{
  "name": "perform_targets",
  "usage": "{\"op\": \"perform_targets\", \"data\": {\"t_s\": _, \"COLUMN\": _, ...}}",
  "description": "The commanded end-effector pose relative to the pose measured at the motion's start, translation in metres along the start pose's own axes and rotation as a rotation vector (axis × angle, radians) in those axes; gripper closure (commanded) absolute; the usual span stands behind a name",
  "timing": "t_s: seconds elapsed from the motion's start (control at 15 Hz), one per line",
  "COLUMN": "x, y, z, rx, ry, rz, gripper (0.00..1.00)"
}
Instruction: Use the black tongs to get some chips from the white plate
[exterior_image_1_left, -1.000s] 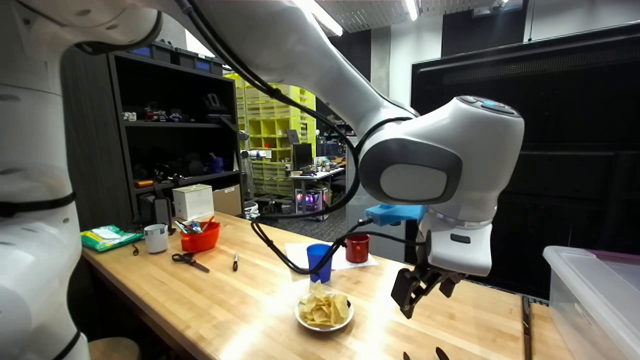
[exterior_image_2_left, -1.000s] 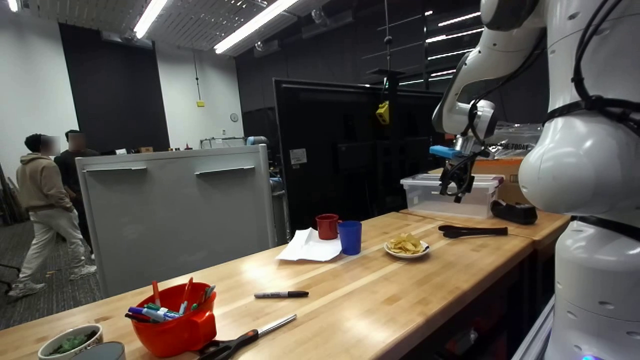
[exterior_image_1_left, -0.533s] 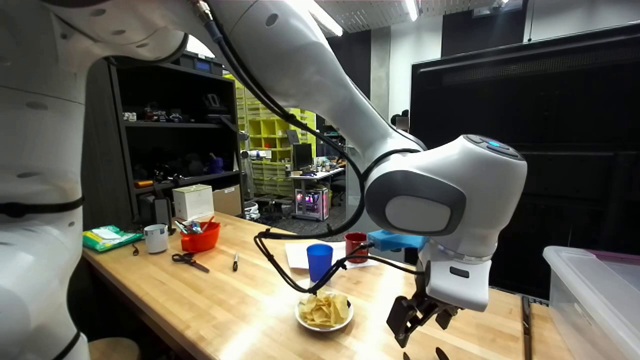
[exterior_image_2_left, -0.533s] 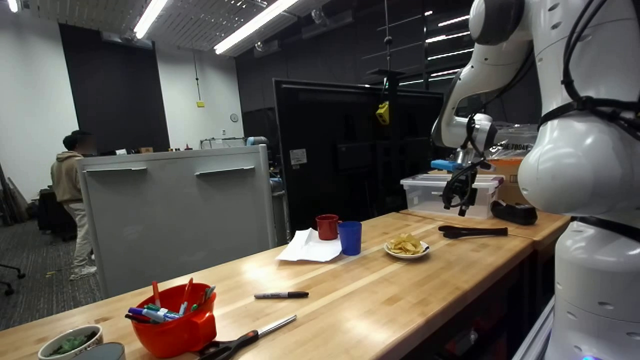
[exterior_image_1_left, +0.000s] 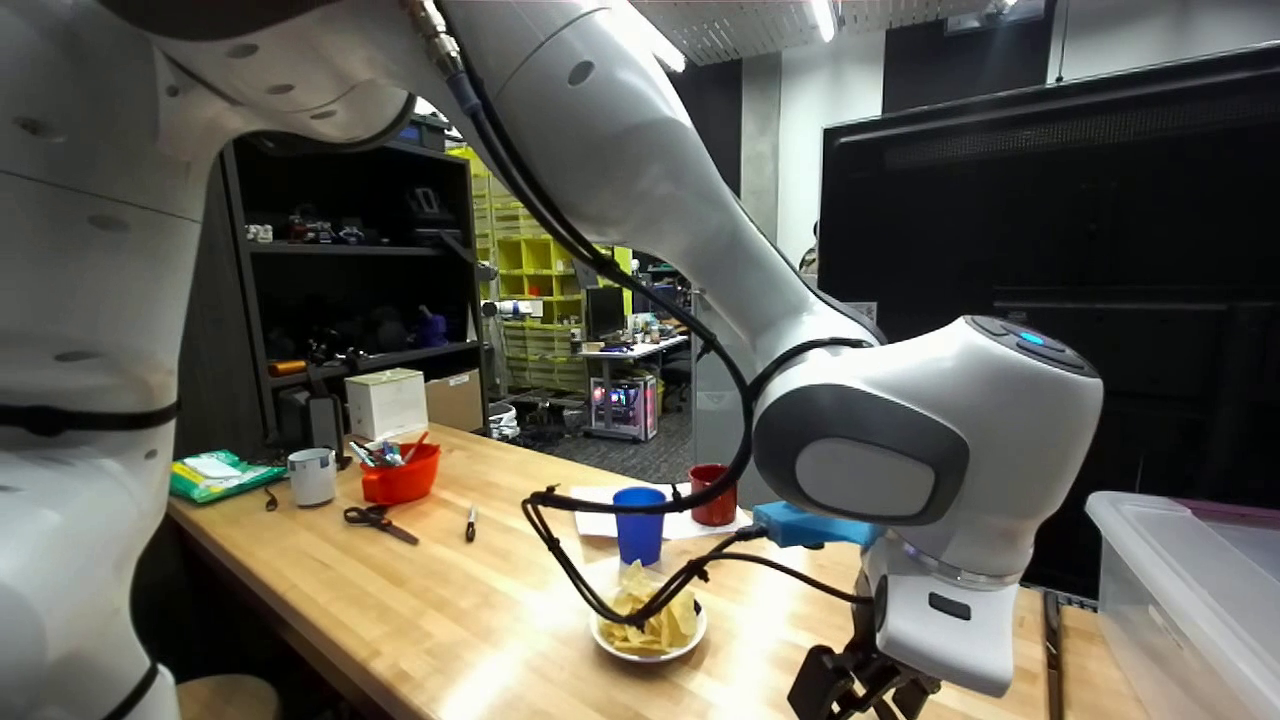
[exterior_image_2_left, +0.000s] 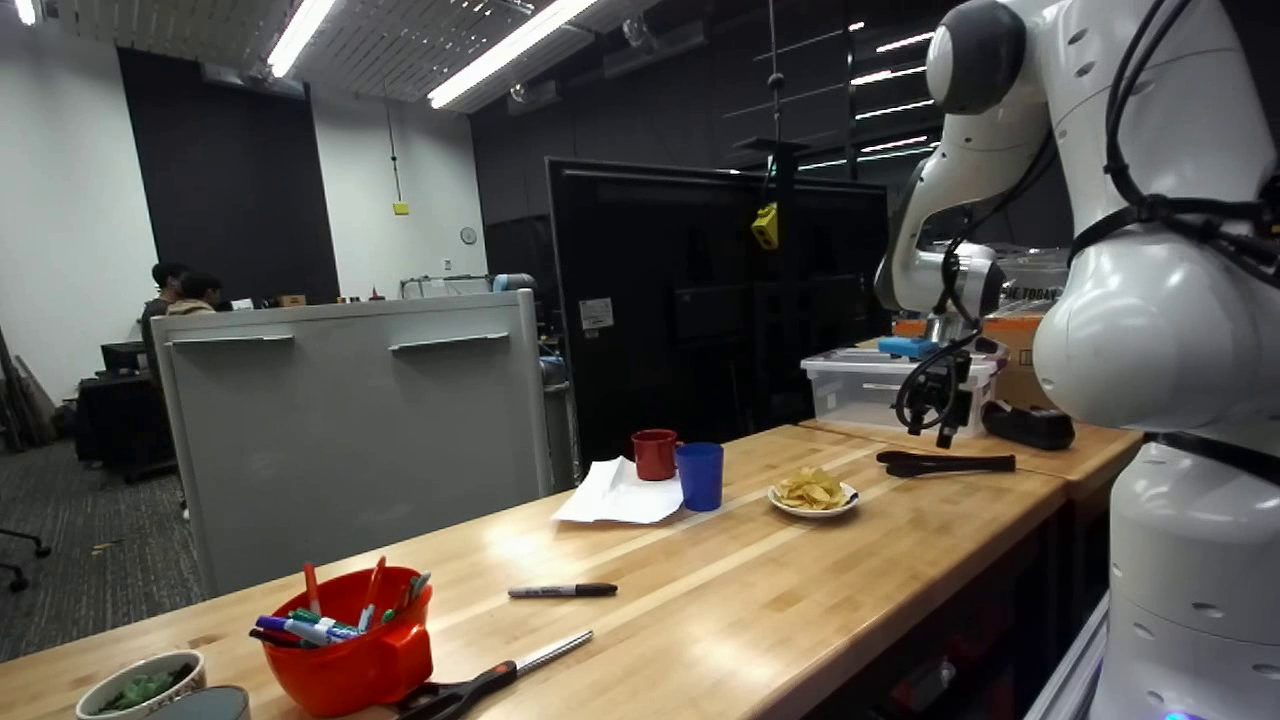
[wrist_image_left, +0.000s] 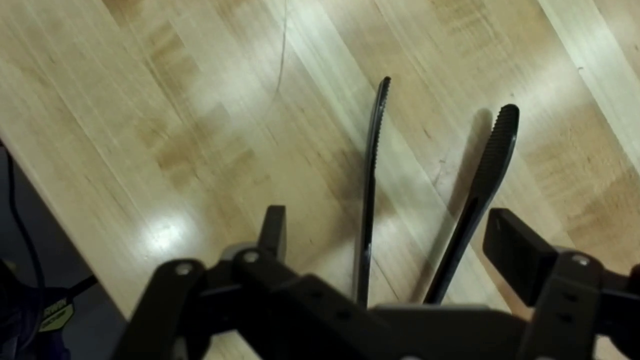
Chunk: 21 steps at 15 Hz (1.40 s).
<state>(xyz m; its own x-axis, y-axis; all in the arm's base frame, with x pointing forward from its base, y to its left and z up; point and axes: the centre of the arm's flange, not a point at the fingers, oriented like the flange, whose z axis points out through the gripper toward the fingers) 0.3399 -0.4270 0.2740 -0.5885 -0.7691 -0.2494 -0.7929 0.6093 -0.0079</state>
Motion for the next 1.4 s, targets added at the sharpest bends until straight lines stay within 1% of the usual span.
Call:
{"op": "perform_targets", "data": {"t_s": 0.0, "x": 0.008, "y": -0.006, "z": 0.001, "rx": -0.005, "ry": -0.009, "rz": 0.027, "gripper": 0.00}}
{"op": "perform_targets", "data": {"t_s": 0.73, "x": 0.031, "y": -0.014, "z": 0.010, "rx": -0.026, "ry": -0.007, "rz": 0.057, "gripper": 0.00}}
{"op": "perform_targets", "data": {"t_s": 1.33, "x": 0.051, "y": -0.012, "z": 0.022, "rx": -0.056, "ry": -0.006, "rz": 0.090, "gripper": 0.00}}
